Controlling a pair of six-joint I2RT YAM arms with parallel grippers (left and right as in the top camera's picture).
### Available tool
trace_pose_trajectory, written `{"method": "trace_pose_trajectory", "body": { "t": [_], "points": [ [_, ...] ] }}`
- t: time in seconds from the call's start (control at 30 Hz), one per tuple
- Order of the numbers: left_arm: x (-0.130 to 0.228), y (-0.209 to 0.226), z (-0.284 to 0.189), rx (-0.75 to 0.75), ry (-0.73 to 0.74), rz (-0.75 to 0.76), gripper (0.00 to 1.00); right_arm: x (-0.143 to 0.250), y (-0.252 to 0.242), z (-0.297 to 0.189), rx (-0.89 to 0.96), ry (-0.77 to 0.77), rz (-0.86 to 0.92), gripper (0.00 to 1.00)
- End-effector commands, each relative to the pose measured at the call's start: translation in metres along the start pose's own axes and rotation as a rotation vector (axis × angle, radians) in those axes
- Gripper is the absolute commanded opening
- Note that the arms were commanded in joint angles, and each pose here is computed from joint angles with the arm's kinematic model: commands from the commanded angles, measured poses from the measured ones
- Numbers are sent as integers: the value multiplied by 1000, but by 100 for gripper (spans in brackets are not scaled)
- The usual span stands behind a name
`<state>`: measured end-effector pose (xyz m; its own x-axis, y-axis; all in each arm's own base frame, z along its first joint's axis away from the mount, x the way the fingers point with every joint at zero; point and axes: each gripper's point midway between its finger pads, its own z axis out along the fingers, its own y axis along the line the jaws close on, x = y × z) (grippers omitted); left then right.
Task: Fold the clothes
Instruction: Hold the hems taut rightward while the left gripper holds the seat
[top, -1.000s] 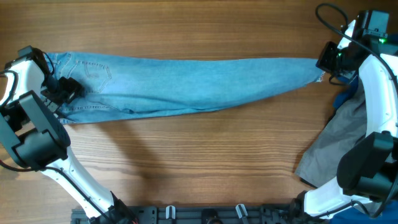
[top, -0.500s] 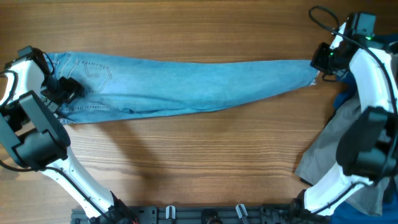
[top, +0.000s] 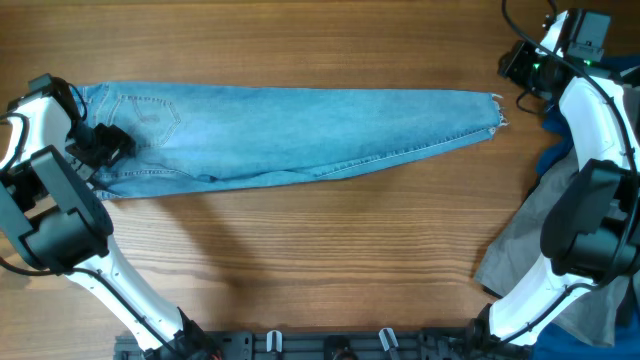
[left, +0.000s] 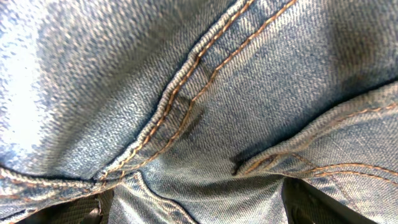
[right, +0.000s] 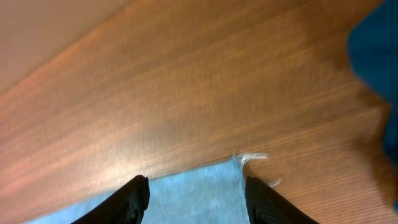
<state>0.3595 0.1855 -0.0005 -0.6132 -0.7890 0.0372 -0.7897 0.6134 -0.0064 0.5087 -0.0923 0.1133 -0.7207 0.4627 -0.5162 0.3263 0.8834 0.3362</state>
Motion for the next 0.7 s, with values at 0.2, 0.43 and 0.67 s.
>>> {"method": "trace_pose_trajectory", "body": {
  "t": [0.2, 0.43, 0.67],
  "points": [
    [-13, -10, -36, 103, -93, 0, 87, 51, -42, -7, 215, 201, 2, 62],
    [-11, -10, -48, 110, -109, 1, 88, 94, -43, 9, 122, 327, -231, 59],
    [-11, -9, -48, 110, -108, 1, 89, 104, -45, 18, 83, 326, -333, 53]
  ]
}}
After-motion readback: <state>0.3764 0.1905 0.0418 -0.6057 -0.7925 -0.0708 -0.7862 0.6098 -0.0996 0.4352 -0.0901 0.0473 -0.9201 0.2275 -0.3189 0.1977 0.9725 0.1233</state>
